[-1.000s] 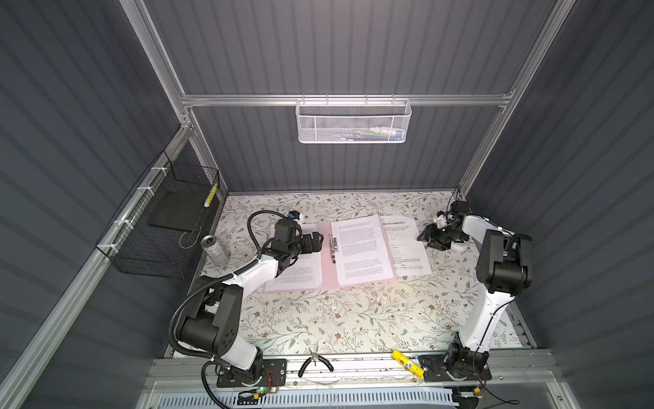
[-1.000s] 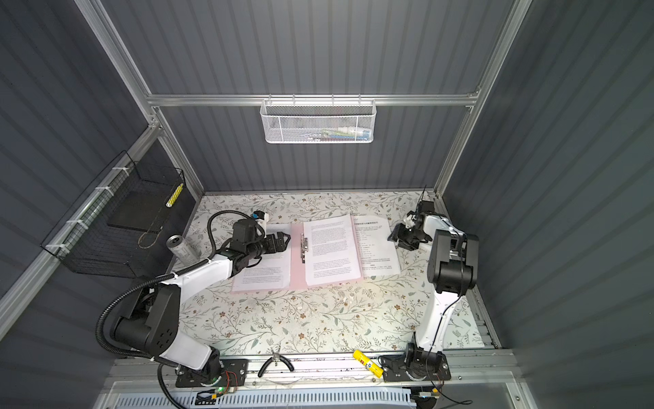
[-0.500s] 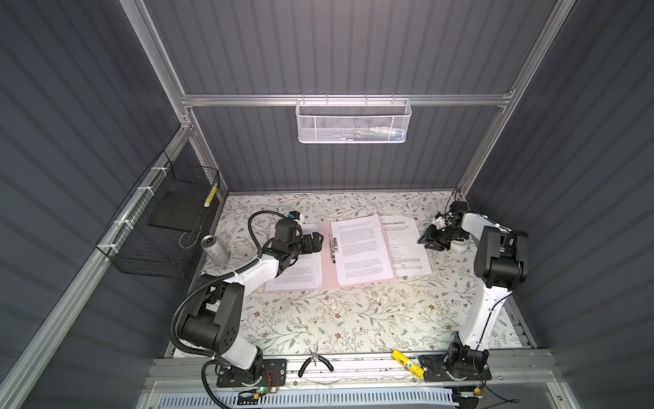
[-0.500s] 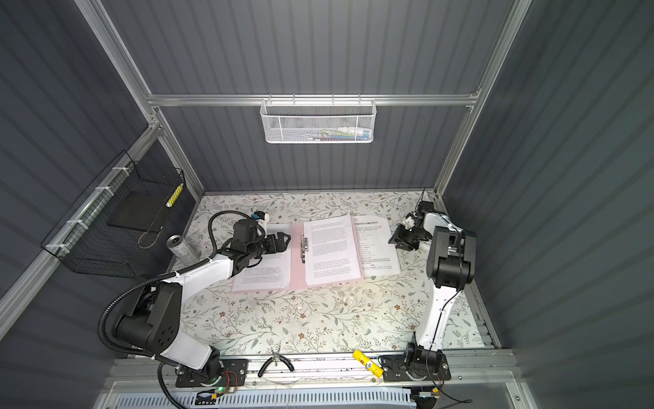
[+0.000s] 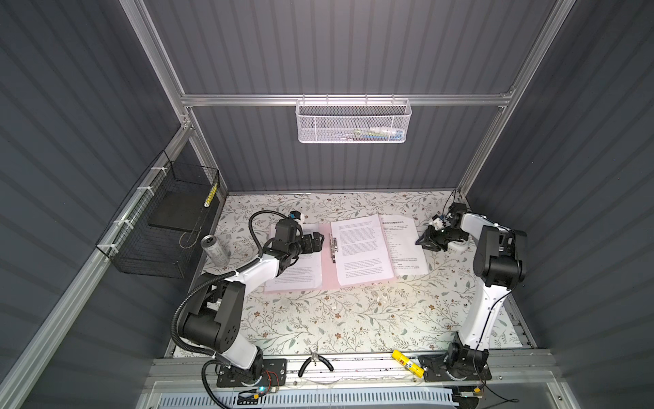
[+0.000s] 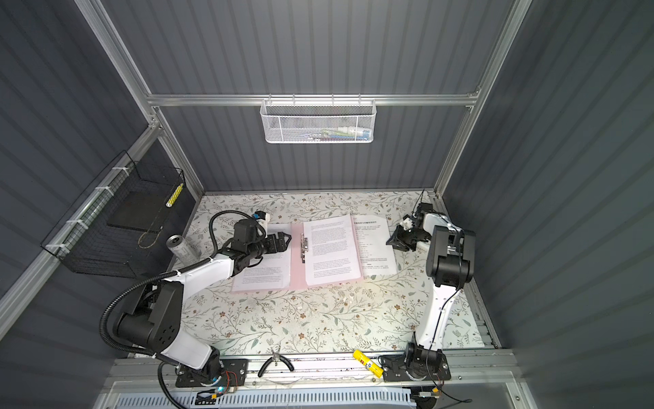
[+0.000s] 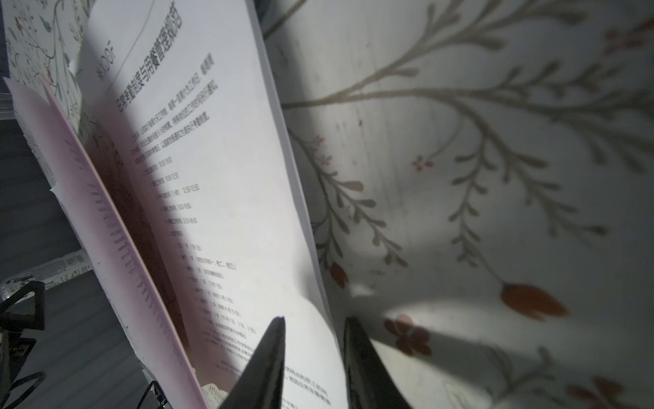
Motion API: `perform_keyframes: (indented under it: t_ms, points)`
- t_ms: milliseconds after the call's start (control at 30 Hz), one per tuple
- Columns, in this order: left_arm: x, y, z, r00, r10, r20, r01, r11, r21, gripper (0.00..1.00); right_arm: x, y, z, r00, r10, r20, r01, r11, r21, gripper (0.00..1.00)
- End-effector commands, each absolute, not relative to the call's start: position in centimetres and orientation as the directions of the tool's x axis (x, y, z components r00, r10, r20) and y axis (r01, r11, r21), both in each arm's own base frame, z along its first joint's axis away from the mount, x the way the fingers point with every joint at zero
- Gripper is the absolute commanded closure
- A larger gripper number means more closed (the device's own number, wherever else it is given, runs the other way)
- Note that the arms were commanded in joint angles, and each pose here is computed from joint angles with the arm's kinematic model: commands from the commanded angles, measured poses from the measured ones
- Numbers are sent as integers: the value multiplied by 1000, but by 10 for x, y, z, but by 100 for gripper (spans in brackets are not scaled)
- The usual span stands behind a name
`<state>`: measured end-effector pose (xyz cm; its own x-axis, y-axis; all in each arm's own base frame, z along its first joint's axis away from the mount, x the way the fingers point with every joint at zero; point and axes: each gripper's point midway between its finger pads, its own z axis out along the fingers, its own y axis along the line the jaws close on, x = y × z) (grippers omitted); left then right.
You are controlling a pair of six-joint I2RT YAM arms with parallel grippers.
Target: Put the files into the folder
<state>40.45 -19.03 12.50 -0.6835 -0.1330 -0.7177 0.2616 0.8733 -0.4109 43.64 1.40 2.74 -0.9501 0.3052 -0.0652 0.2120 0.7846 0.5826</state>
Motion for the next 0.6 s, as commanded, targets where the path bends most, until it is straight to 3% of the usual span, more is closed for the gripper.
perform_keyframes:
  t_ms: [0, 167, 567]
  points:
    - [409, -191, 129, -679, -139, -721, 265, 869, -418, 6, 441, 21, 33, -953, 296, -70, 185, 749, 637, 69]
    - [409, -192, 127, -683, -141, -717, 265, 867, -422, 6, 444, 32, 40, -952, 296, -77, 164, 707, 688, 71]
    - [411, -199, 121, -695, -157, -701, 272, 846, -459, 7, 445, 58, 41, -968, 239, -79, 129, 741, 659, 78]
